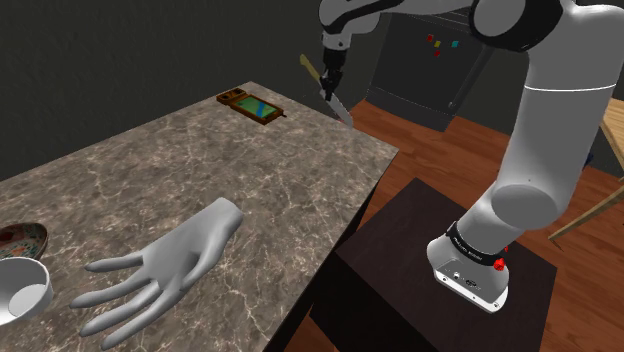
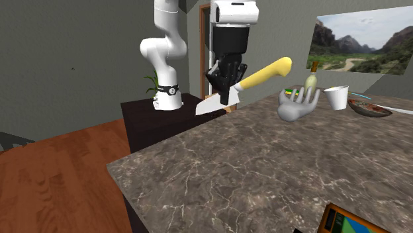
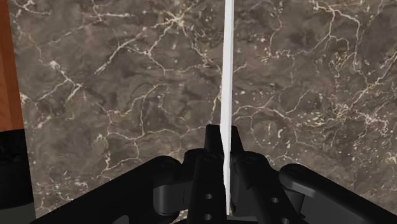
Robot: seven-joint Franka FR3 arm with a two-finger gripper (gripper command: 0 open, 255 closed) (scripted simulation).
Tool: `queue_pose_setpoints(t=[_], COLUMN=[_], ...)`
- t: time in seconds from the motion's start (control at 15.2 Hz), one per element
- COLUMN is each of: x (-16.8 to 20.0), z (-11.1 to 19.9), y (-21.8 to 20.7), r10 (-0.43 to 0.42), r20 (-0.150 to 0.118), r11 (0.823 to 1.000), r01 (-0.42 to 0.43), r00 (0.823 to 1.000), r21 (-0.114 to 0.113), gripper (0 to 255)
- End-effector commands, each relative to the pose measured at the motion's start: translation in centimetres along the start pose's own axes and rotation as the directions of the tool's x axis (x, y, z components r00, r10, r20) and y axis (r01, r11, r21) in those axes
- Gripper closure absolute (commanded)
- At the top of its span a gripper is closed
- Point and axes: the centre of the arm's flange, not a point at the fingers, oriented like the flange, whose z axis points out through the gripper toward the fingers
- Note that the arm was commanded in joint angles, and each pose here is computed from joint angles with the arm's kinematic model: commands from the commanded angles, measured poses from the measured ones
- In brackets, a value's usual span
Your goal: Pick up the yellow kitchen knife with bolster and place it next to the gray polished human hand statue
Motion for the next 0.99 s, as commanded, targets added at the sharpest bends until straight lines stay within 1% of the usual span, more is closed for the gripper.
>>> queue_pose_setpoints(t=[0.0, 0.92], x=[-0.6, -7.3], z=[0.2, 2.3], y=[-2.4, -19.5], r10=[0.0, 0.0], r20=[0.0, 0.0], r11=[1.0, 1.0], r01=[0.0, 0.0], r00=[1.0, 1.0], r21=[0.0, 0.0], gripper=[255, 255])
